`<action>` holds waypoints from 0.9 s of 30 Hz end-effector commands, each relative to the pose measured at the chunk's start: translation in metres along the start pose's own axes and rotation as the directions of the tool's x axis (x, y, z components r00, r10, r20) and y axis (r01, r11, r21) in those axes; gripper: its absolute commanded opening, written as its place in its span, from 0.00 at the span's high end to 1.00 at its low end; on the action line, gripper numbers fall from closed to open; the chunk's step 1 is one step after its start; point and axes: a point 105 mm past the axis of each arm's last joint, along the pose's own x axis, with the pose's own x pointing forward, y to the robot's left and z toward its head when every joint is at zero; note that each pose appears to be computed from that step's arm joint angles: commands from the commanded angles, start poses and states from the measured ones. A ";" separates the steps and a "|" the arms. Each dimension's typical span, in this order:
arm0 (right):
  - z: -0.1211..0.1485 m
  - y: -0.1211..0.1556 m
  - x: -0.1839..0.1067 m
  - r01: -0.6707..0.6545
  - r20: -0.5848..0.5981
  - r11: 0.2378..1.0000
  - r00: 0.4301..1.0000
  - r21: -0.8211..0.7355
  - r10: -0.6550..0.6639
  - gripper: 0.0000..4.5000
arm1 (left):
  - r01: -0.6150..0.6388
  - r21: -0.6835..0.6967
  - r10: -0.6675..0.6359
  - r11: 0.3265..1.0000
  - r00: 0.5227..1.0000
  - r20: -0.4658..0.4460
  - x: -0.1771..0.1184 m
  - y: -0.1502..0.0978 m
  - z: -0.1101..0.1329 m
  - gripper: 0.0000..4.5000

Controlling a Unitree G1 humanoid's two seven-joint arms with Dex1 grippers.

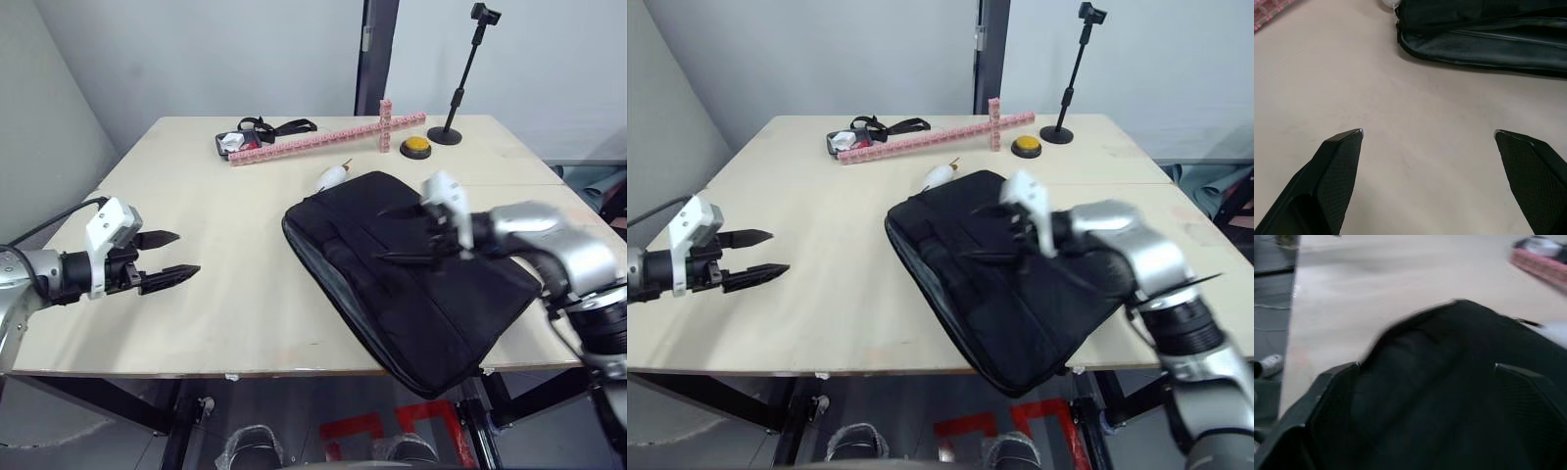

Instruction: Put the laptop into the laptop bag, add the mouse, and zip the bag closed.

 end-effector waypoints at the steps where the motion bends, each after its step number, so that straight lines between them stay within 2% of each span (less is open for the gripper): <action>1: 0.006 -0.024 -0.053 0.089 -0.069 0.993 0.993 -0.072 -0.094 0.01 | -0.073 0.029 0.072 0.997 0.997 0.034 -0.023 0.020 0.021 0.00; 5: -0.009 -0.040 -0.110 0.195 -0.215 0.981 0.958 -0.002 -0.191 0.01 | -0.115 0.007 0.115 0.993 0.993 -0.022 -0.044 0.035 0.018 0.00; 12: -0.029 -0.045 -0.162 0.282 -0.341 0.959 0.904 0.026 -0.257 0.01 | -0.175 -0.027 0.171 0.984 0.981 -0.093 -0.066 0.051 0.011 0.00; 17: -0.040 -0.052 -0.181 0.311 -0.398 0.950 0.874 0.017 -0.279 0.01 | -0.206 -0.024 0.202 0.978 0.973 -0.114 -0.076 0.058 0.010 0.00; 27: -0.051 -0.056 -0.181 0.283 -0.417 0.959 0.874 0.018 -0.250 0.01 | -0.216 -0.023 0.211 0.976 0.969 -0.129 -0.082 0.057 0.005 0.00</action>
